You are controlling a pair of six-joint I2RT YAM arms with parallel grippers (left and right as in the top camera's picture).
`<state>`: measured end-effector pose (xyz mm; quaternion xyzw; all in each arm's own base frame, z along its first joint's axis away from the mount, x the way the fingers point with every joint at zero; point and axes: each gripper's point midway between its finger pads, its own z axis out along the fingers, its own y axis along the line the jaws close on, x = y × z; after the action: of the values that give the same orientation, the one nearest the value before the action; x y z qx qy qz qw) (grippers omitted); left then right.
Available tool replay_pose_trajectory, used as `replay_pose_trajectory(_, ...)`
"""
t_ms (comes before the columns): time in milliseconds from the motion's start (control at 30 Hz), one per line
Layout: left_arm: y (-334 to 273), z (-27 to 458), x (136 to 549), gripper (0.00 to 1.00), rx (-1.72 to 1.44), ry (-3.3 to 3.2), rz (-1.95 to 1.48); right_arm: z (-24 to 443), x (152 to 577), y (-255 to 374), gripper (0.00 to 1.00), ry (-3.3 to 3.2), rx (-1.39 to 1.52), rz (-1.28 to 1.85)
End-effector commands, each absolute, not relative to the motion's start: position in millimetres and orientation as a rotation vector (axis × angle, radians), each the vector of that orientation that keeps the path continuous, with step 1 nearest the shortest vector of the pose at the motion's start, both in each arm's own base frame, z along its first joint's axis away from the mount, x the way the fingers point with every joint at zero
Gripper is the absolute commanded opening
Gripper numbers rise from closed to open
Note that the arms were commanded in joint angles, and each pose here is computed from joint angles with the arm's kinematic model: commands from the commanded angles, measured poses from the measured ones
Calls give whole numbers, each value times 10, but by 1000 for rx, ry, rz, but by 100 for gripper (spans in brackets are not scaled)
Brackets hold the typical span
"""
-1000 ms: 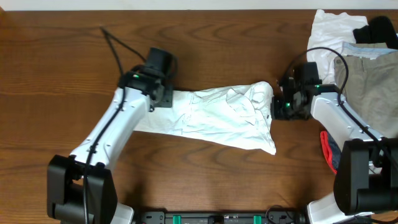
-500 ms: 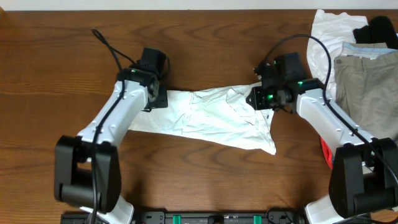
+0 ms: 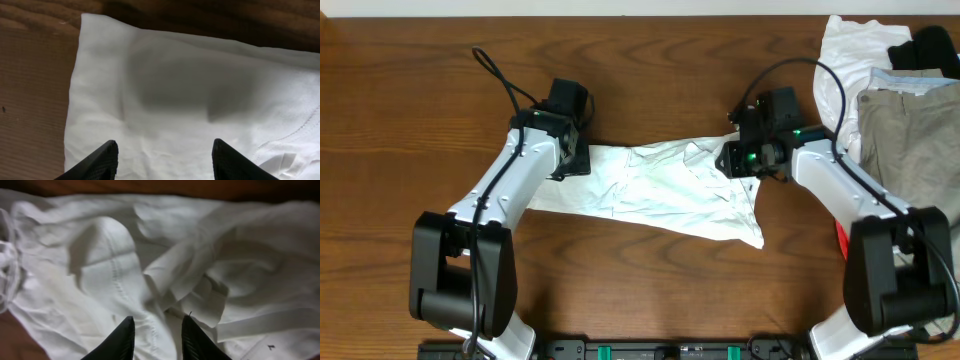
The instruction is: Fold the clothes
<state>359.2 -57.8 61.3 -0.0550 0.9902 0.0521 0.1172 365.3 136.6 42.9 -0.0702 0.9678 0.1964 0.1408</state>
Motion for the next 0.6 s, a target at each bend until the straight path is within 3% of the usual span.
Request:
replay_pose_trajectory(0, -580, 653, 3625, 60, -175, 2887, 153, 353, 3639, 1418, 29, 2816, -212, 601)
replay_pose_trajectory(67, -580, 653, 3625, 61, -175, 2887, 153, 326, 3625, 1436, 24, 2824, -213, 618)
replay_pose_trajectory(167, -580, 653, 3625, 61, -175, 2887, 153, 342, 3612, 1483, 1, 2818, -221, 661)
replay_pose_trajectory(433, -580, 653, 3625, 61, -175, 2887, 153, 934, 3376, 2006, 1, 2578, -537, 1142)
replay_pose_trajectory(567, -580, 653, 3625, 61, -175, 2887, 153, 1033, 3156, 2196, 2, 2539, -697, 1186)
